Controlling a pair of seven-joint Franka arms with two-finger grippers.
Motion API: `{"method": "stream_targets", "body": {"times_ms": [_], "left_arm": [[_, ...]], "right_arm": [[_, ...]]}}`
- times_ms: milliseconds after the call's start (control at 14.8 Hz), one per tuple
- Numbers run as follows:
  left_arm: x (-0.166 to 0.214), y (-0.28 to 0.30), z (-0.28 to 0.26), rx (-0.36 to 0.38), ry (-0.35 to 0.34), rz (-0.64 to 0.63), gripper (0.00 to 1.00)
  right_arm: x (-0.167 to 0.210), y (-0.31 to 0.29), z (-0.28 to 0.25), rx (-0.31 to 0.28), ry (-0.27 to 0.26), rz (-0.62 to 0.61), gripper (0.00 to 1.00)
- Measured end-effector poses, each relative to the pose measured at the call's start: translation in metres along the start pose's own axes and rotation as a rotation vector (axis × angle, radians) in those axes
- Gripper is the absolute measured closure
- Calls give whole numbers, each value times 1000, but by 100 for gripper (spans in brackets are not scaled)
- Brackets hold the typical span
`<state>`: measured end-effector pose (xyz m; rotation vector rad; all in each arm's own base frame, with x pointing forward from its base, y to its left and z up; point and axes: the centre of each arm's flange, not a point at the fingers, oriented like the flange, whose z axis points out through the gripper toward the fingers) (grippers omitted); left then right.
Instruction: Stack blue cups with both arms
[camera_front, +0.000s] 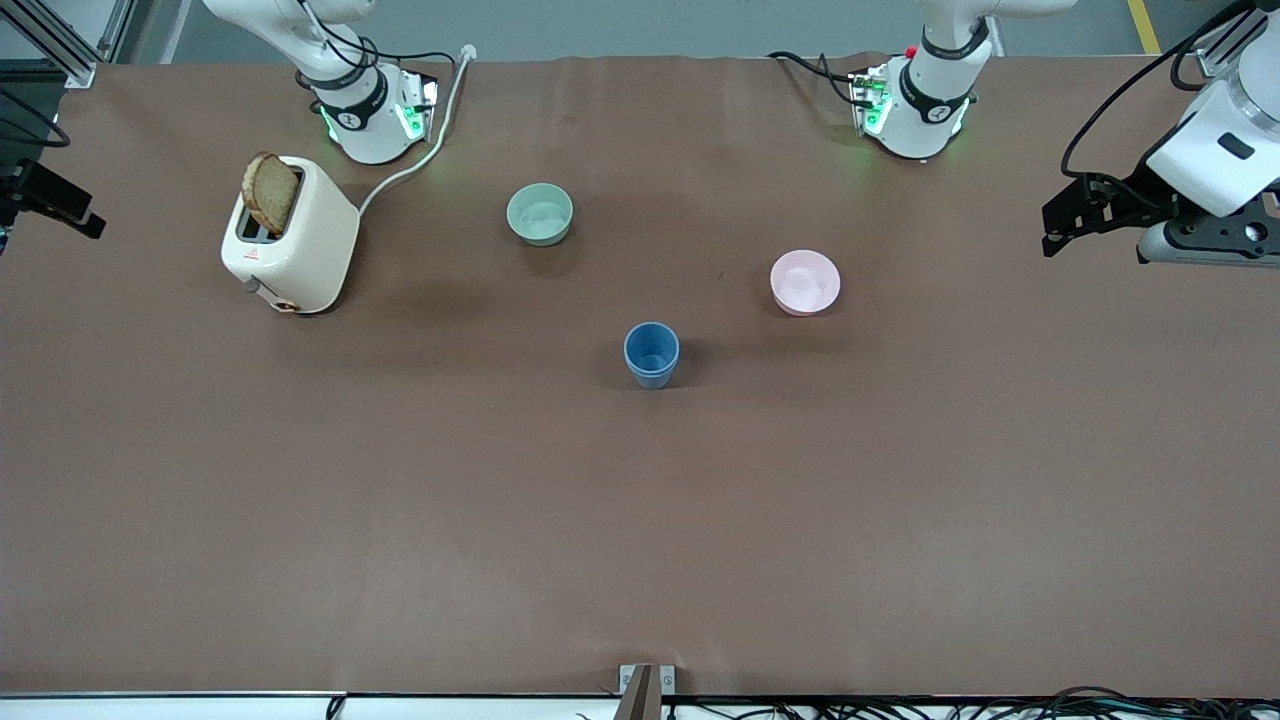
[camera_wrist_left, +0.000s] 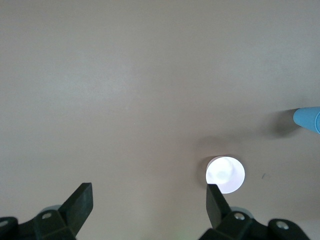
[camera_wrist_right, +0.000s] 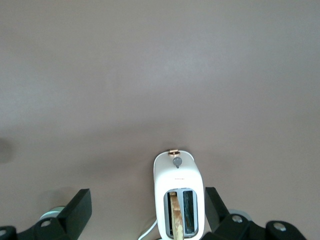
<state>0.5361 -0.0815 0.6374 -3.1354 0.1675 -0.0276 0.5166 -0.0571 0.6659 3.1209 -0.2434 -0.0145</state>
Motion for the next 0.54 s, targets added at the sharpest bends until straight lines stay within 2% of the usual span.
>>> {"method": "stream_targets", "body": {"times_ms": [202,337,540], "left_arm": [[1,-1,-4,0,9,-2,0],[1,-2,-7,-1,14,-4,0],[1,-3,-7,-1,14,-6,0]], "right_arm": [[22,8,-10,-5,34,-11,0],[35,7,-5,-5,28,-16,0],[32,5,6,-4,-57,-37,0]]}}
